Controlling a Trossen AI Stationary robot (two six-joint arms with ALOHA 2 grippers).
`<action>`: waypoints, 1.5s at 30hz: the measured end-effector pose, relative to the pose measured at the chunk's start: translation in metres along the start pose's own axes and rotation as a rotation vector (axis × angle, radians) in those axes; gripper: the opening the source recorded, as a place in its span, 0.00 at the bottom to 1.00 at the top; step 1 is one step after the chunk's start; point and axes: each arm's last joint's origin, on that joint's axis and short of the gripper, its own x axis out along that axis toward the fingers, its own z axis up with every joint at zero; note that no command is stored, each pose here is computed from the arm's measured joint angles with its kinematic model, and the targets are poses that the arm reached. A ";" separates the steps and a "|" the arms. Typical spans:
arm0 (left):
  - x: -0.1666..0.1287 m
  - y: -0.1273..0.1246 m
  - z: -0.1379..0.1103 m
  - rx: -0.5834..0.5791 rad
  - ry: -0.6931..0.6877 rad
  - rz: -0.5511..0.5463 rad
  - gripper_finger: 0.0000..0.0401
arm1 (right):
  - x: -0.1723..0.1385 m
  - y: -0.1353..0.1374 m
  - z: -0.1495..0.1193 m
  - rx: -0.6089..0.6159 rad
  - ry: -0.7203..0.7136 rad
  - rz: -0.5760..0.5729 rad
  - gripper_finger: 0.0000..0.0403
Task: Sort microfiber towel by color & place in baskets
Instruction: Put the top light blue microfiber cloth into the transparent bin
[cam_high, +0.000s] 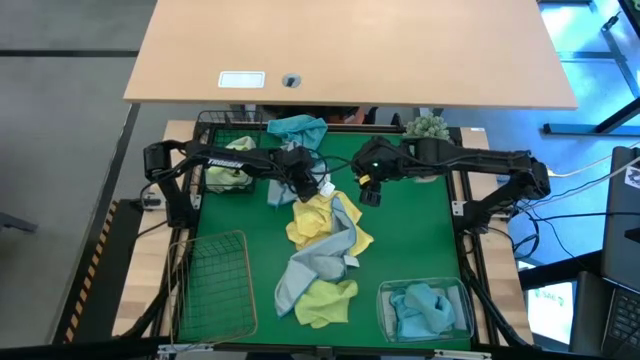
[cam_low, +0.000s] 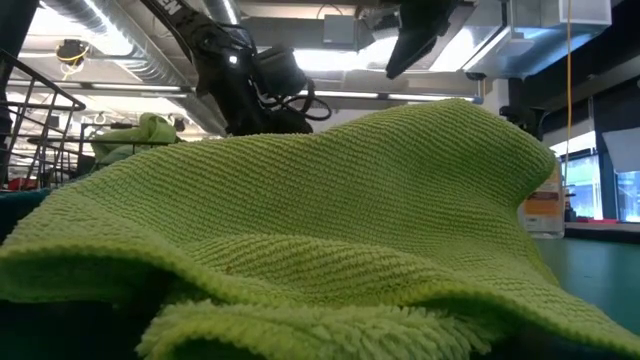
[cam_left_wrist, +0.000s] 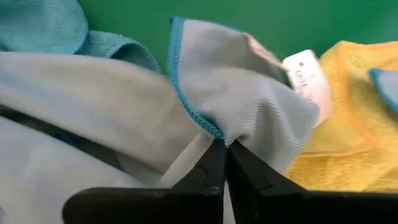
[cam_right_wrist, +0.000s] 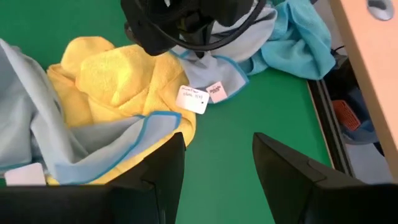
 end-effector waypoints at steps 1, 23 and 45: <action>-0.002 -0.001 0.001 0.002 -0.005 -0.004 0.00 | -0.003 0.000 -0.001 -0.003 -0.002 0.000 0.47; -0.151 -0.009 0.027 0.010 -0.485 -0.180 0.00 | 0.022 0.002 -0.029 0.015 -0.143 -0.111 0.47; -0.206 -0.005 0.032 0.005 -0.742 -0.345 0.00 | 0.013 0.000 0.002 0.042 -0.465 -0.133 0.47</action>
